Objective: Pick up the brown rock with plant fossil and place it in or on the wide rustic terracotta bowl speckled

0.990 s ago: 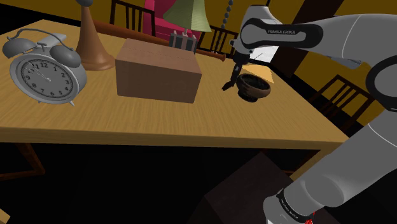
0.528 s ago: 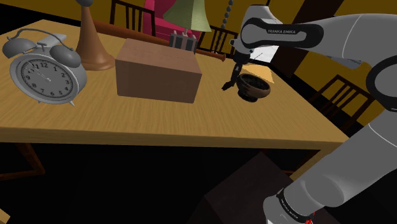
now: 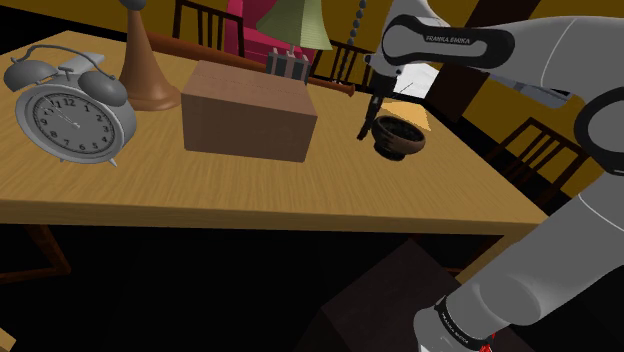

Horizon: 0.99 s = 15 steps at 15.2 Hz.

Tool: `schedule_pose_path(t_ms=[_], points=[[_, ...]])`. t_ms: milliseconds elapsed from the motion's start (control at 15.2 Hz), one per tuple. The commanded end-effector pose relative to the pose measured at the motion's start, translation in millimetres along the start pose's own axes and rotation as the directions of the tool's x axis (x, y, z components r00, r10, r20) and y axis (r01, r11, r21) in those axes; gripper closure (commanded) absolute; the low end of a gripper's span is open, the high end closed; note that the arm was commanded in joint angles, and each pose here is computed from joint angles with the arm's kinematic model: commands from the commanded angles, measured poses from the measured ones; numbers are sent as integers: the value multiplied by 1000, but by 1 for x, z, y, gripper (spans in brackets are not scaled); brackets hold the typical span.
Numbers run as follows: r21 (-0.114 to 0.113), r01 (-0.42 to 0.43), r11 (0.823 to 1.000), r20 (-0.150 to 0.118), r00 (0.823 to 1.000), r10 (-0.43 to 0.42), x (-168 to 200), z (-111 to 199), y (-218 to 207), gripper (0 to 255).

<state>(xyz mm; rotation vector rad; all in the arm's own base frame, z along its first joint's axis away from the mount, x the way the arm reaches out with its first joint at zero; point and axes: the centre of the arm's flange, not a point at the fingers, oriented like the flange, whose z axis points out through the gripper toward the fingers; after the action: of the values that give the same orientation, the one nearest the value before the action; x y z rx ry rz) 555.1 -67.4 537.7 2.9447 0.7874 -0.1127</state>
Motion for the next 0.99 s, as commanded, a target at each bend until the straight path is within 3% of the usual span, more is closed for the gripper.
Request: schedule_pose_path(t_ms=[0, 924], points=[[0, 0, 1000, 1, 1000, 0, -2, -10, -1, 255], [0, 0, 1000, 1, 1000, 0, -9, -83, 5, 255]])
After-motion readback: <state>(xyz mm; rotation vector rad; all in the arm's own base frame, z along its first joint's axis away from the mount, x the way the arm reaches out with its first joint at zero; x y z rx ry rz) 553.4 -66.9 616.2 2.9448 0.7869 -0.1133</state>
